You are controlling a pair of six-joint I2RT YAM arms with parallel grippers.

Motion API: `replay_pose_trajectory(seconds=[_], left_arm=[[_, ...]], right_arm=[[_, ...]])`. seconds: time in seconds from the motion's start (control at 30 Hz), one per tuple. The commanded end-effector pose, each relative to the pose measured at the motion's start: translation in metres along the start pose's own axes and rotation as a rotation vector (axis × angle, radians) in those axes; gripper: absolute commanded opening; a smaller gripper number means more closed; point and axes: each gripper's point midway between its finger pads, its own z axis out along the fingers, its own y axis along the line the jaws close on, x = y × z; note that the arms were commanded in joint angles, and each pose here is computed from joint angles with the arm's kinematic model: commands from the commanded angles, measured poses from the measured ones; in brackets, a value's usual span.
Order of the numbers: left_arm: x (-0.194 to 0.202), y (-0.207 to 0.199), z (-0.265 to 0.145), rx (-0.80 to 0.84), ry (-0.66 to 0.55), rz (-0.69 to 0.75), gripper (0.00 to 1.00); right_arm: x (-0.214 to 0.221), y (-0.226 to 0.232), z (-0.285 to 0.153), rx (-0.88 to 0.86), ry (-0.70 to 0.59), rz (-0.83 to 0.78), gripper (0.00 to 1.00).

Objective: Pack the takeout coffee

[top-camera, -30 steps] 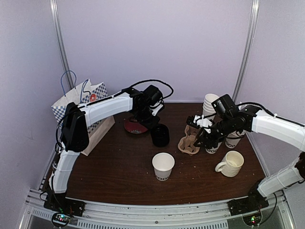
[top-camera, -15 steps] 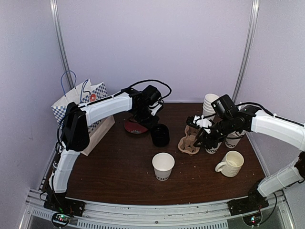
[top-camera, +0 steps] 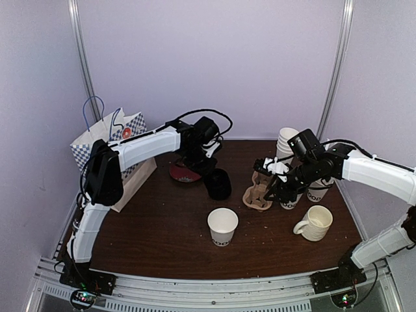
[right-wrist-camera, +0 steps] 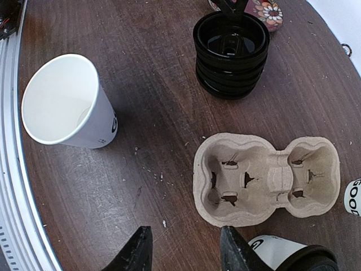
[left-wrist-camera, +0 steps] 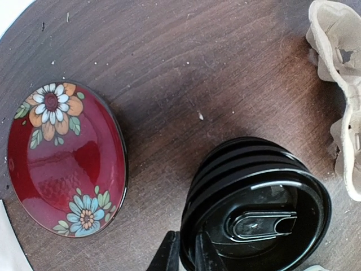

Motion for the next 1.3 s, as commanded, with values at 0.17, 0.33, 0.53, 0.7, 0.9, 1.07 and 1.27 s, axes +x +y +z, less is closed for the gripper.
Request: replay_pose_trajectory(seconds=[0.17, 0.33, 0.53, 0.7, 0.9, 1.07, 1.27], left_arm=[[-0.032, -0.005, -0.070, 0.053, -0.147, -0.029, 0.08], [-0.035, -0.019, -0.089, 0.135, -0.179, -0.026, 0.08], [-0.042, -0.058, -0.125, 0.381, -0.283, 0.021, 0.08], [-0.049, -0.075, -0.167, 0.509, -0.382, 0.033, 0.08], [-0.045, -0.080, -0.217, 0.583, -0.517, 0.039, 0.08], [-0.039, -0.086, -0.259, 0.666, -0.690, 0.081, 0.08], [-0.033, -0.083, -0.274, 0.657, -0.756, 0.097, 0.08]], right_arm=[[0.001, -0.001, 0.004, -0.004, 0.003, 0.006, 0.44], [0.001, -0.001, 0.005, -0.011, 0.004, 0.021, 0.44], [-0.028, -0.013, -0.019, 0.029, -0.049, 0.058, 0.49], [-0.076, -0.003, -0.050, -0.143, -0.186, 0.136, 0.70], [-0.135, -0.008, -0.082, -0.346, -0.352, 0.314, 0.77], [-0.176, -0.006, -0.097, -0.591, -0.469, 0.502, 0.81], [-0.204, 0.008, -0.106, -0.835, -0.548, 0.614, 0.95]])
